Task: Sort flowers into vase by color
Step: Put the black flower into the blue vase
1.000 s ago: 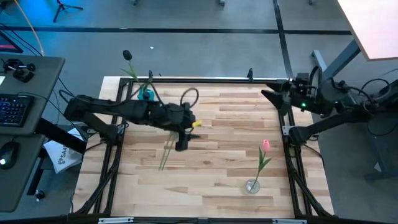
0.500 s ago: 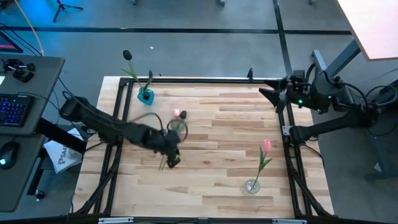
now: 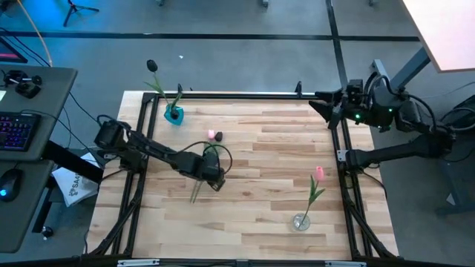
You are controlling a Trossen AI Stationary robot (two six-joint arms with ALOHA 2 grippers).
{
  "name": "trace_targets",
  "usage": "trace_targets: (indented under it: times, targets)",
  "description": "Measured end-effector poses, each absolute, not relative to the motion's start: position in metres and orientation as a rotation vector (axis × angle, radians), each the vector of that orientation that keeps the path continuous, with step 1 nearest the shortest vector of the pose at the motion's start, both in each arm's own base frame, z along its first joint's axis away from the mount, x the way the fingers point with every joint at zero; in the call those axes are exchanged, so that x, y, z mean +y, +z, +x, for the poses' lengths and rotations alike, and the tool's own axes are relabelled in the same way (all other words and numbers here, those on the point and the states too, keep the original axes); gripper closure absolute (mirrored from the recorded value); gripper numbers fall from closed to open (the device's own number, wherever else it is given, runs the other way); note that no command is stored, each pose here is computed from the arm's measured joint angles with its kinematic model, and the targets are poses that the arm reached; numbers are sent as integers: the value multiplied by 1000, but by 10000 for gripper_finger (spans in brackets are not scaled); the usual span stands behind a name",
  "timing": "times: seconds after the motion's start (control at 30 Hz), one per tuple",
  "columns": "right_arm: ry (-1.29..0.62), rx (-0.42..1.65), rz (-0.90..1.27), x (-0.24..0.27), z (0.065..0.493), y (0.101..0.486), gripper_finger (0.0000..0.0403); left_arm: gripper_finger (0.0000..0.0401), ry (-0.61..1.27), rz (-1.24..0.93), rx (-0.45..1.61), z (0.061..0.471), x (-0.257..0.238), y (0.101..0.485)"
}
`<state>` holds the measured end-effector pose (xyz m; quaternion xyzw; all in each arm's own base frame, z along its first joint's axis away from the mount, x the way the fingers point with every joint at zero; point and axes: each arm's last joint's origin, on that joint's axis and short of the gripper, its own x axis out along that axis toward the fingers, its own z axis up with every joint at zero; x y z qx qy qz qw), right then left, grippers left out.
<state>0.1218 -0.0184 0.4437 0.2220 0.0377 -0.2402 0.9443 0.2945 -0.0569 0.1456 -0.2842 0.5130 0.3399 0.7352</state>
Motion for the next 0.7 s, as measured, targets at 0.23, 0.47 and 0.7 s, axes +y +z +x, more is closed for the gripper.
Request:
trace_targets:
  times: [0.23, 0.47, 0.7]
  targets:
    - [-461, 86, 458, -18, 123, 444, 122, 192, 836, -537, 1073, 287, -48, 158]
    - [-465, 107, 450, -18, 129, 441, 122, 211, 831, -615, 1072, 285, -31, 144]
    - [-477, 162, 439, -18, 135, 436, 122, 251, 862, -634, 1048, 285, -19, 141]
